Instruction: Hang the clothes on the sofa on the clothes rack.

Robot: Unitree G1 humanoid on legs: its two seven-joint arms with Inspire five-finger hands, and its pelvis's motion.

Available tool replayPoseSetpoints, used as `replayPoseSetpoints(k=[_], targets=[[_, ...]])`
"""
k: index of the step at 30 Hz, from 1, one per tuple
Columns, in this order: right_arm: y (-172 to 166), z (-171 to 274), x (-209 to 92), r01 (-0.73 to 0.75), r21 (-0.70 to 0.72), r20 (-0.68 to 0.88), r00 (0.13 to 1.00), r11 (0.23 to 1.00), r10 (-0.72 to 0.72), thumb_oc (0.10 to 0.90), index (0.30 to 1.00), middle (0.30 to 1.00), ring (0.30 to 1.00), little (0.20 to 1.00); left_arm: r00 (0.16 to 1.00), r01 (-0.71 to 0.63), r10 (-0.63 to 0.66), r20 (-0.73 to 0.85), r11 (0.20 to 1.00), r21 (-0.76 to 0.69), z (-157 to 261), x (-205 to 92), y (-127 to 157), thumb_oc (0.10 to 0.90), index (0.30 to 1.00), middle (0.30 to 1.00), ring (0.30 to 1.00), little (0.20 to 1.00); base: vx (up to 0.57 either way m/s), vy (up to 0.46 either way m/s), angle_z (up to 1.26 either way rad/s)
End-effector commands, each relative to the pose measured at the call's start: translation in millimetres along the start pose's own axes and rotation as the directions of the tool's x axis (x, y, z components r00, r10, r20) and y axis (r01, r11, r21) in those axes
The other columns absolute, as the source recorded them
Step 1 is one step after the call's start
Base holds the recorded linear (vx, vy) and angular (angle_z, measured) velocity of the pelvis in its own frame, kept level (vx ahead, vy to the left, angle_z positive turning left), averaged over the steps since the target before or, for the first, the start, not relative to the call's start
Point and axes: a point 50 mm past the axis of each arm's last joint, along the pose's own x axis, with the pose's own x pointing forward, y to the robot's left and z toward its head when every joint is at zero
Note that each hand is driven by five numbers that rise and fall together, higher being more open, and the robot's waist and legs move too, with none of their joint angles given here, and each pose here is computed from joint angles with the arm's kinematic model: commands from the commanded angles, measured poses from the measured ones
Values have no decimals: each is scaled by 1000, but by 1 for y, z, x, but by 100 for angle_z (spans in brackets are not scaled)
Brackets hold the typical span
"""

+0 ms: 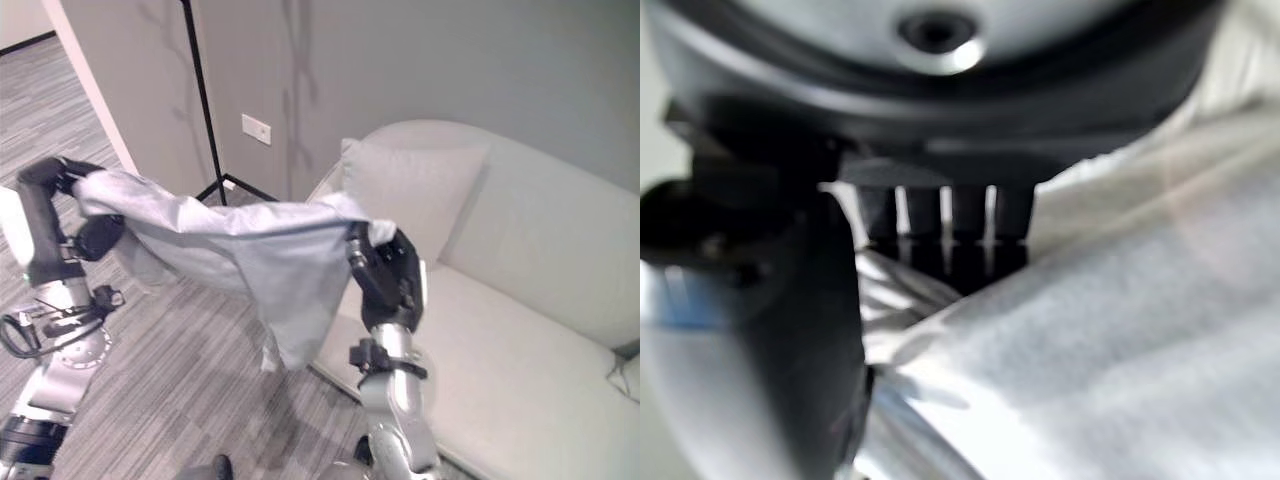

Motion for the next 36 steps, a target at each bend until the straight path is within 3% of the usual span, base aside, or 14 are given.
replayPoseSetpoints(k=[1, 6, 7, 20, 27, 36], targets=[[5, 53, 9, -123, -84, 277, 950, 989, 142, 400, 300, 300, 300, 300, 975, -63, 89, 203, 989, -131, 37, 24, 11, 400, 300, 300, 300, 300, 11, 203, 46], [1, 50, 7, -130, -125, 249, 955, 983, 159, 400, 300, 300, 300, 300, 994, -5, 19, 110, 992, -123, 25, 3, 11, 400, 300, 300, 300, 300, 34, 111, 17], [-3, 51, 7, -129, -187, 231, 958, 974, 171, 400, 300, 300, 300, 300, 995, 30, -15, 96, 986, -162, 27, -6, 13, 400, 300, 300, 300, 300, -70, 134, 11], [-5, 58, 14, -39, -333, 290, 947, 942, 142, 400, 300, 300, 300, 300, 989, 18, 3, 147, 990, -143, 32, 5, 0, 400, 300, 300, 300, 300, 114, 214, -10], [-8, 58, 10, 108, -448, 351, 934, 888, 63, 400, 300, 300, 300, 300, 986, 103, -75, 150, 976, -190, 37, 3, -25, 400, 300, 300, 300, 300, 283, 612, 4], [6, 60, 16, 137, -482, 422, 902, 865, 92, 400, 300, 300, 300, 300, 980, 104, -73, 183, 980, -171, 41, 6, -32, 400, 300, 300, 300, 300, 159, 330, -25]])
